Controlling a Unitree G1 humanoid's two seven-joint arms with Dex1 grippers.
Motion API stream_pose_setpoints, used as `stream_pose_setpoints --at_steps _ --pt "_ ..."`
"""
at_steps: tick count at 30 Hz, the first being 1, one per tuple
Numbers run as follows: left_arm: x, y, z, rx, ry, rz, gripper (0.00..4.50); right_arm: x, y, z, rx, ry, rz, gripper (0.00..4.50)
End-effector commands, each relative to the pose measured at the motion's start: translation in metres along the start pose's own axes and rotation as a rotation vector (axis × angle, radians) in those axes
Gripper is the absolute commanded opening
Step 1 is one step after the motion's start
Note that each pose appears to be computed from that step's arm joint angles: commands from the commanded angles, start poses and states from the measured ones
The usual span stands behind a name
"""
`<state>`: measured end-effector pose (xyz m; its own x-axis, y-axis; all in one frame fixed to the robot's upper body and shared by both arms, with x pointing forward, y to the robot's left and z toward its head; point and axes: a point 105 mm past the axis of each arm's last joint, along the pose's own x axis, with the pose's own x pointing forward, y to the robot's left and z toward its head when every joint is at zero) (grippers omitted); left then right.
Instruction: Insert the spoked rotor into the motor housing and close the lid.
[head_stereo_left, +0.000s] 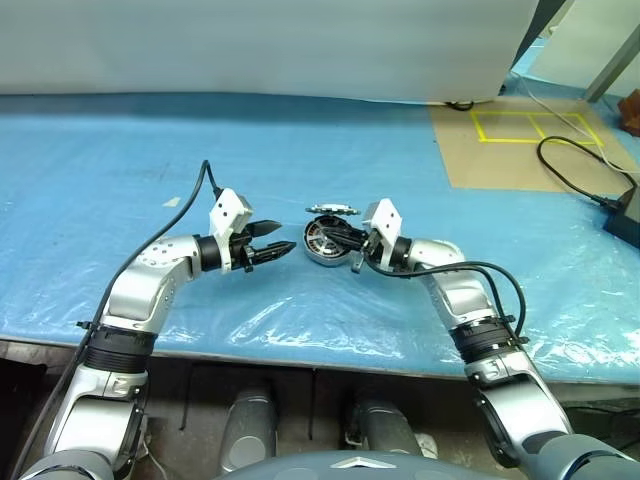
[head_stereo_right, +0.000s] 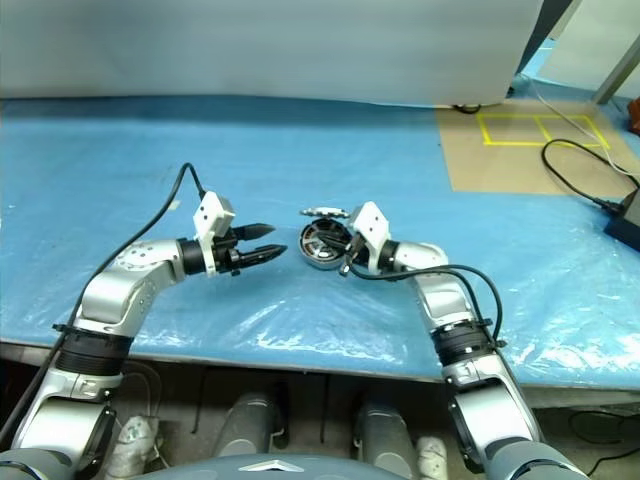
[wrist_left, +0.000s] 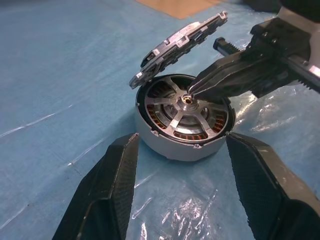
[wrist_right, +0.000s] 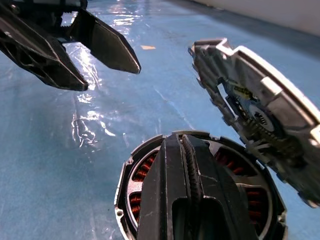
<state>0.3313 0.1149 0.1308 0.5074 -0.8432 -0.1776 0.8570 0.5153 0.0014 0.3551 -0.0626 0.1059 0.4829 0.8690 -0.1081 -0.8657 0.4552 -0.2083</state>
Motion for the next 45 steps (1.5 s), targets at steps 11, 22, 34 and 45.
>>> stream_pose_setpoints --at_steps 11,22,34,45 --pt "-0.003 -0.004 0.012 0.036 -0.028 0.008 2.94 0.013 -0.001 -0.014 -0.009 0.008 0.002 0.02" --pt "0.002 -0.006 0.014 0.040 -0.036 0.003 2.94 -0.006 -0.004 -0.048 0.194 0.099 -0.052 0.02" --pt "0.003 -0.004 0.014 0.043 -0.028 0.003 2.94 -0.005 0.001 -0.013 0.165 -0.025 -0.010 0.02" --pt "0.002 -0.006 0.014 0.040 -0.029 -0.007 2.94 -0.047 -0.014 0.035 0.103 -0.089 0.017 0.02"
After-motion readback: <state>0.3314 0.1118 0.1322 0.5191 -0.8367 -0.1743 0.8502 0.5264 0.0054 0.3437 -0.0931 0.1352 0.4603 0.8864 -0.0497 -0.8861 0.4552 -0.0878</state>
